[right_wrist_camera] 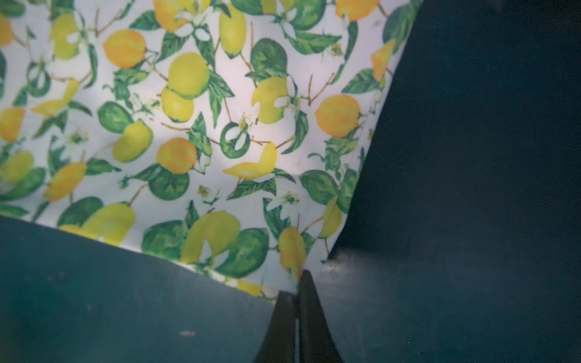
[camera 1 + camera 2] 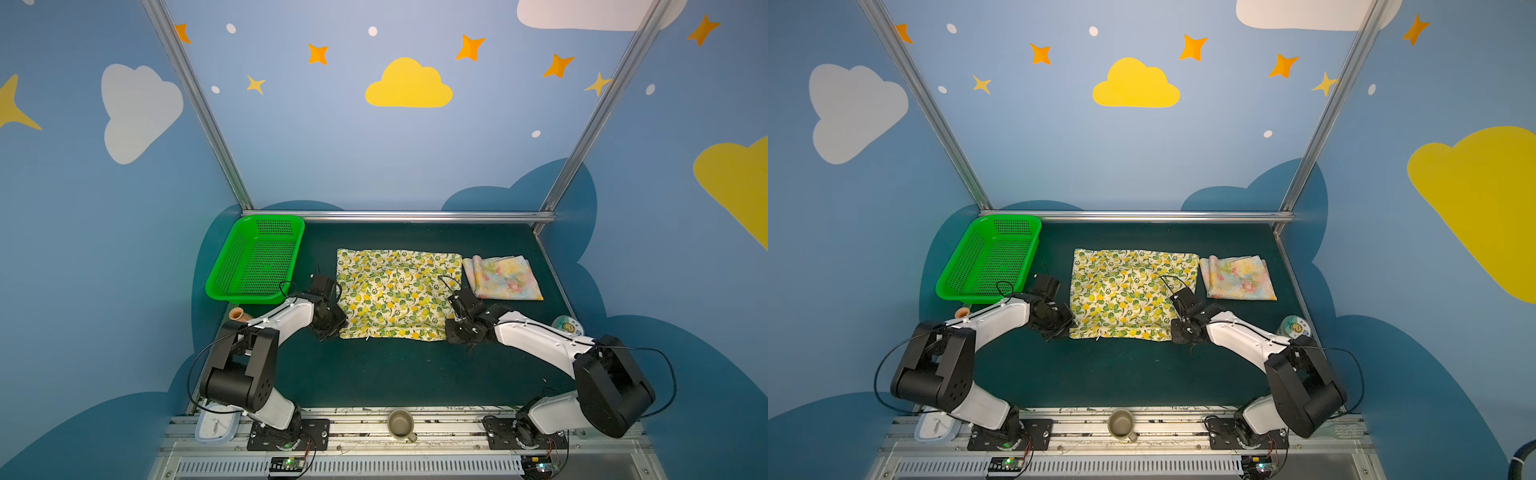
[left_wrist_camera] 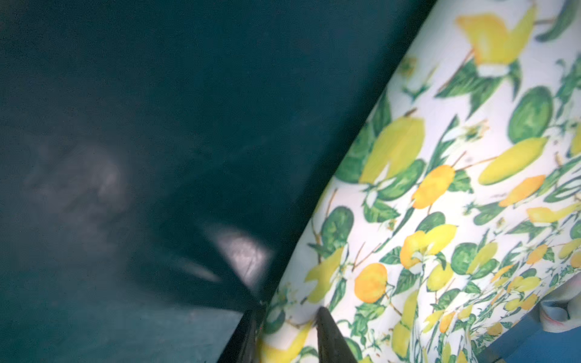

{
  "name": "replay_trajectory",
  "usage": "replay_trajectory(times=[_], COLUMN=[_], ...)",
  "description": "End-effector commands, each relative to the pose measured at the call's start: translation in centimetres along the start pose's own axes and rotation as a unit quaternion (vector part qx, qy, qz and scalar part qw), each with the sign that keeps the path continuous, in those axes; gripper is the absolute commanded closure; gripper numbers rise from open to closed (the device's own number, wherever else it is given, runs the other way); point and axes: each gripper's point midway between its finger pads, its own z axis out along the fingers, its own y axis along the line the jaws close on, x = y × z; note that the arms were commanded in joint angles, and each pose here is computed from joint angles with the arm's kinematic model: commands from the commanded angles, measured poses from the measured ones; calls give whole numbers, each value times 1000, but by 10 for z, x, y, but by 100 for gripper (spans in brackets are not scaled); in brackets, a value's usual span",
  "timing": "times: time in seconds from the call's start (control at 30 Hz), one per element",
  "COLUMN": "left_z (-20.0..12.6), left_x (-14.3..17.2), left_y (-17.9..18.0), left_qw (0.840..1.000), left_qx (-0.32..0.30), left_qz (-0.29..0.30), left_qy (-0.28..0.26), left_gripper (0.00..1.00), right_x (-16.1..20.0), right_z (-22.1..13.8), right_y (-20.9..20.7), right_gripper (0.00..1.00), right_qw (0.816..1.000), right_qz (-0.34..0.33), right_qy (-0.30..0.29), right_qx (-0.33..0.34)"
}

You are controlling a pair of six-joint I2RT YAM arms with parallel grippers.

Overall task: Fold and stack skirts
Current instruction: Smooth out the skirt at the center of the table.

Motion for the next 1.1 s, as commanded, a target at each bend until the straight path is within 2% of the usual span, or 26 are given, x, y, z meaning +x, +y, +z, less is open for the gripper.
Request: replay_trajectory(times=[0.0, 0.1, 0.33, 0.53, 0.63, 0.67, 0.73, 0.77, 0.8, 0.87, 0.93, 0.97, 1.07], left_z=[-2, -4, -19, -32, -38, -40, -44, -45, -46, -48, -49, -51, -54], left_x=[-13, -16, -20, -19, -16, -15, -11, -9, -7, -2, 1, 2, 1], left_y=[-10, -10, 3, 17, 19, 20, 20, 21, 20, 22, 25, 26, 27], left_qw=[1000, 1000, 1000, 999, 999, 999, 999, 1000, 1000, 1000, 1000, 1000, 1000], left_qx=[6, 5, -4, -10, -7, -9, -5, -4, -1, -2, -8, -10, -10], left_qz=[0, 1, -1, -11, -7, -4, 1, 2, 6, 9, 10, 11, 14], left_qy=[-17, -20, -30, -38, -36, -36, -33, -31, -28, -17, -13, -14, -19], left_gripper=[81, 96, 96, 96, 96, 96, 96, 92, 84, 69, 45, 40, 38], right_x=[-11, -7, 18, 44, 55, 57, 58, 58, 57, 55, 56, 56, 61], right_z=[-8, -25, -50, -35, -31, -33, -41, -46, -50, -57, -58, -57, -46], right_y=[1, 1, -5, -20, -18, -15, -7, -2, 1, 6, 9, 10, 9], right_gripper=[100, 100, 100, 100, 100, 94, 77, 68, 62, 58, 57, 56, 55], right_qw=[1000, 999, 998, 997, 997, 998, 999, 999, 1000, 1000, 999, 999, 997], right_qz=[-3, -13, -19, -24, -23, -22, -19, -16, -13, 1, 7, 11, 47], right_qy=[-21, -32, -32, -3, 20, 25, 30, 29, 27, 21, 16, 12, 12], right_qx=[16, 26, 42, 77, 68, 56, 32, 15, 1, -23, -42, -51, -64])
